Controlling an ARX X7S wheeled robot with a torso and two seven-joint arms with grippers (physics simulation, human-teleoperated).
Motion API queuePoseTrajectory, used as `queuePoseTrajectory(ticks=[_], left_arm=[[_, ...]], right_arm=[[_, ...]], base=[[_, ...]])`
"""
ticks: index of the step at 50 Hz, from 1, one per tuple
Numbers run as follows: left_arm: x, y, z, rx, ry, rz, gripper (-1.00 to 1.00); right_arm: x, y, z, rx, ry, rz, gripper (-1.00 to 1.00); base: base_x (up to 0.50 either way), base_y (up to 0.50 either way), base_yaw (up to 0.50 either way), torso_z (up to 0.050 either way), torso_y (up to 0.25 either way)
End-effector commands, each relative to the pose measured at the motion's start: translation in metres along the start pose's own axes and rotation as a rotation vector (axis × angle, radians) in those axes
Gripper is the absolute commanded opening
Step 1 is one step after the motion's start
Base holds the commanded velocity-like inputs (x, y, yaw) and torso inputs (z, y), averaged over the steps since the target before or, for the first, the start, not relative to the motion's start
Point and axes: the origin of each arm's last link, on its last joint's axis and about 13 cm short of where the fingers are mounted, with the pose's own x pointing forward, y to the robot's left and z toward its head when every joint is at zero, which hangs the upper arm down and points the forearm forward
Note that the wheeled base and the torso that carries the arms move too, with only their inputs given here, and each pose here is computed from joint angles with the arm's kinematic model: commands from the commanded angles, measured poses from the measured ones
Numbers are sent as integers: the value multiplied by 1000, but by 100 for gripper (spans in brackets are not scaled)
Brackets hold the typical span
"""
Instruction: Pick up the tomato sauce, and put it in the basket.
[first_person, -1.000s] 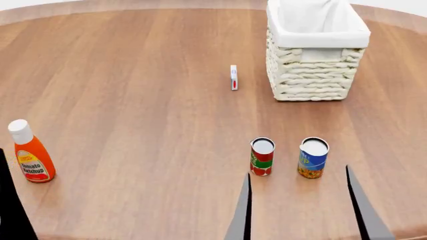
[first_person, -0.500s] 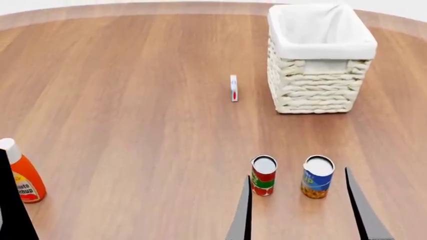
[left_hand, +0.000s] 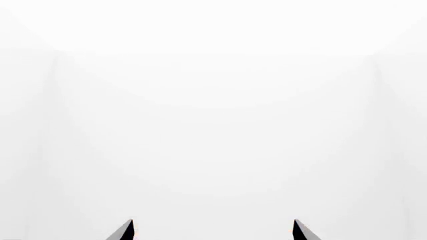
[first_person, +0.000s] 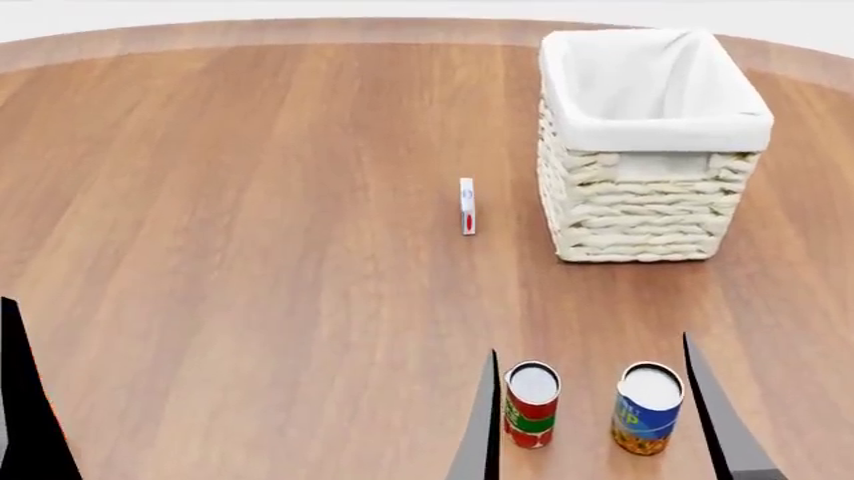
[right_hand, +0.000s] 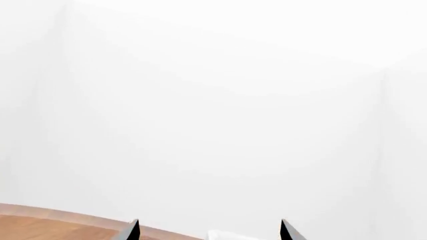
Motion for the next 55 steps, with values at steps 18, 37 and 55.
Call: queuePoseTrajectory(ticks=[18,37,55], left_arm=[[-1,-1,-1,1,7,-7,100],[-2,-2,-3,5,9,-7,100],[-2,-2,-5,15,15,-9,100]], right_arm=[[-1,0,0,8,3,-5,100],[-1,0,-2,10,8,-7,100],[-1,1,-5,17,16,-5,100]], base=[[220,0,0,0,0],[220,0,0,0,0],[221,0,0,0,1]])
